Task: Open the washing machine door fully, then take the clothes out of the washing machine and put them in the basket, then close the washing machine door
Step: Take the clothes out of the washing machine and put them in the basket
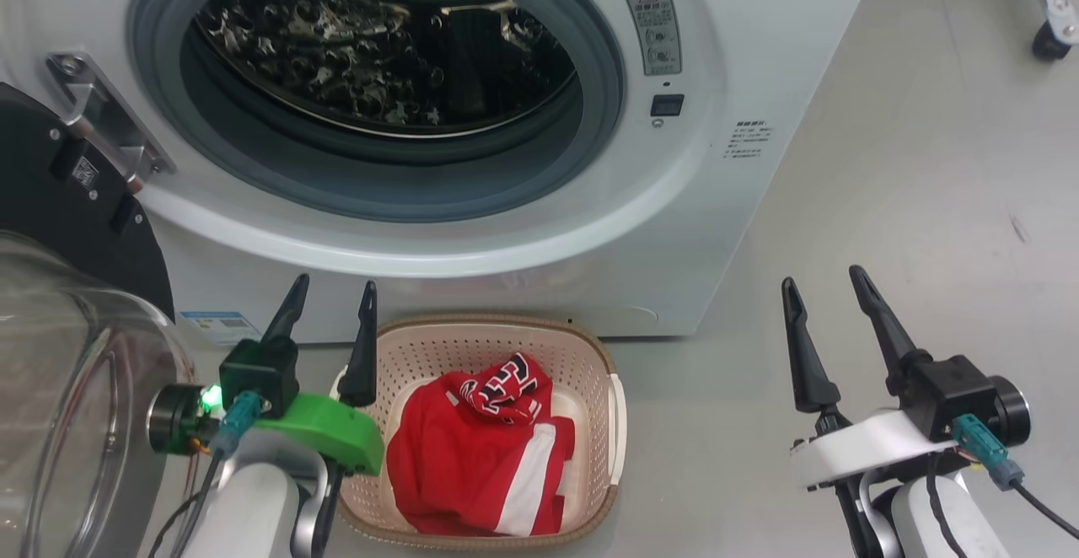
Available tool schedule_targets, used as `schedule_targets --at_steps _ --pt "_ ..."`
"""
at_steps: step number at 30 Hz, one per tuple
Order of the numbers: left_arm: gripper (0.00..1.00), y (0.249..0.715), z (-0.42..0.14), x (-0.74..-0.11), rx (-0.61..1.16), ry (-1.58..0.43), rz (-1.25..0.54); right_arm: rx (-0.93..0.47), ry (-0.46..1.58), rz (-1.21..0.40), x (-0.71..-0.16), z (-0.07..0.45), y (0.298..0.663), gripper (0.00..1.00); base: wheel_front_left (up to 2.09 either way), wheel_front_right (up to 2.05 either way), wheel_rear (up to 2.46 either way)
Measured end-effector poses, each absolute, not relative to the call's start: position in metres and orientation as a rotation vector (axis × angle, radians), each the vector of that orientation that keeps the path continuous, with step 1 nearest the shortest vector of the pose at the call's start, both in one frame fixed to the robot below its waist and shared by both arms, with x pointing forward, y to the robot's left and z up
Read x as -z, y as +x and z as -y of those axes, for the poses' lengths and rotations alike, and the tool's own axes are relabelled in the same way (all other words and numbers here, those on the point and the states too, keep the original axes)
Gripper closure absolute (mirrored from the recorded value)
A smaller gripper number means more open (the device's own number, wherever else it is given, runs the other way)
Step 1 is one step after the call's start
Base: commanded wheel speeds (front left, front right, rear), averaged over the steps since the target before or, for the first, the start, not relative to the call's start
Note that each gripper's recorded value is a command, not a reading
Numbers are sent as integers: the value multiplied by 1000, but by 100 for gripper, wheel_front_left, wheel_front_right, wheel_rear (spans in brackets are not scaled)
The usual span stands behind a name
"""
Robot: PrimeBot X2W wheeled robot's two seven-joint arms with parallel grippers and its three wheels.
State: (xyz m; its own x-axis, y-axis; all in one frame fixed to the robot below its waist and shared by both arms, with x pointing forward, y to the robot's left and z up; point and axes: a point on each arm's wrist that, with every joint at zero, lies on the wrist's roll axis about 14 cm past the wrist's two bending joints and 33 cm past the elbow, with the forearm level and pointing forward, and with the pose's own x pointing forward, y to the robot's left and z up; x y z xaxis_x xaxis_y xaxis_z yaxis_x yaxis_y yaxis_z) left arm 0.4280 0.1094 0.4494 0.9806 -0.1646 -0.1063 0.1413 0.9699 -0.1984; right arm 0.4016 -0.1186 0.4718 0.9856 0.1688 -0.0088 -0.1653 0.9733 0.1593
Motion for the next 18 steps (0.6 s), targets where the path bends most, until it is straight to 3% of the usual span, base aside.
schedule_targets --at_steps 18 --pt "0 373 -124 -467 126 -162 -72 -149 158 -3 -483 124 360 0 0 0 0"
